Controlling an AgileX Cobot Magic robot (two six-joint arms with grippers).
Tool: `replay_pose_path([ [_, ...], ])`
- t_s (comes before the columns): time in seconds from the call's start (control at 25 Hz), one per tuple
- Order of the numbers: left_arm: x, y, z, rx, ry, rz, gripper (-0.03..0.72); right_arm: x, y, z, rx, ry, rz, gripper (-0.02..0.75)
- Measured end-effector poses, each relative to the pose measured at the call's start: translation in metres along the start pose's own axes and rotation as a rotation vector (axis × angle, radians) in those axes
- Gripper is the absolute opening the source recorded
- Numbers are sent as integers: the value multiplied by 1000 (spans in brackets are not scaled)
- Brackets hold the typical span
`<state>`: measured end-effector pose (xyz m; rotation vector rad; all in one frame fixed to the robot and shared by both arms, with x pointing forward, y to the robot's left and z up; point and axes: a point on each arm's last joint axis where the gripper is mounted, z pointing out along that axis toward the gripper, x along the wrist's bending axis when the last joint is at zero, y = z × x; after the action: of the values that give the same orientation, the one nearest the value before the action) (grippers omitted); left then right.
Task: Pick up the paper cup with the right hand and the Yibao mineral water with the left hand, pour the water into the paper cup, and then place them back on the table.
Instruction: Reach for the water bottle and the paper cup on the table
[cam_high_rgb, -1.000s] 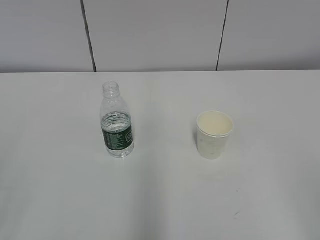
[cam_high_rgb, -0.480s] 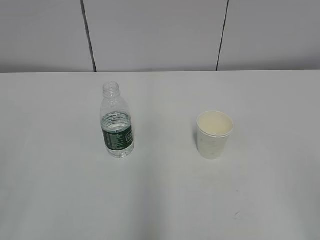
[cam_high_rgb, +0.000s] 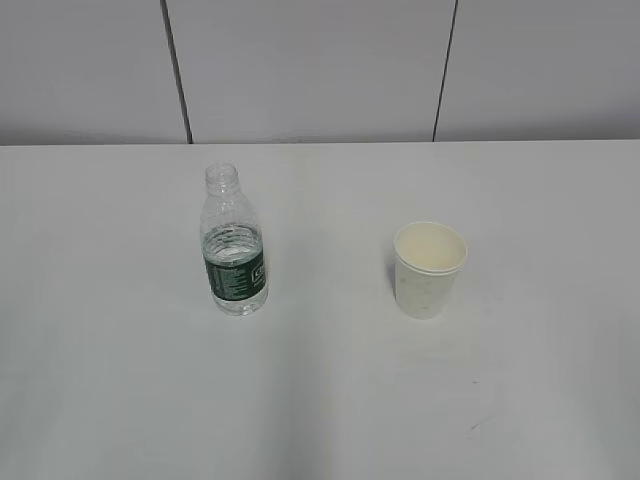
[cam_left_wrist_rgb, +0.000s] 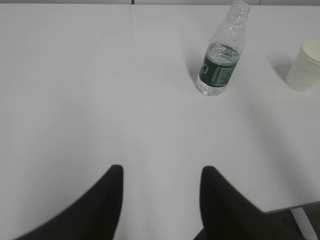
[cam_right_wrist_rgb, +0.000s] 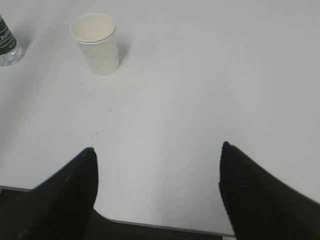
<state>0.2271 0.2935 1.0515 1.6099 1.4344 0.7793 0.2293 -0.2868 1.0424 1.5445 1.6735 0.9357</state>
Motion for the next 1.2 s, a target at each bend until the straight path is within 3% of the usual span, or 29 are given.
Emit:
replay_pose_path([
  [0.2,0,0,0,0,1,0,535,0,0,0,0,0,0,585],
  [0.28,0,0,0,0,1,0,571,0,0,0,-2,0,0,585],
  [0.4,0,0,0,0,1,0,578,0,6,-3,-56,-7,-1,586],
  [0.56,0,0,0,-1,1,0,578,-4,26,3,-232,-35,-1,585],
  [1.2,0,0,0,-2,1,0,580,-24,35,90,-430,-155,-98,586],
])
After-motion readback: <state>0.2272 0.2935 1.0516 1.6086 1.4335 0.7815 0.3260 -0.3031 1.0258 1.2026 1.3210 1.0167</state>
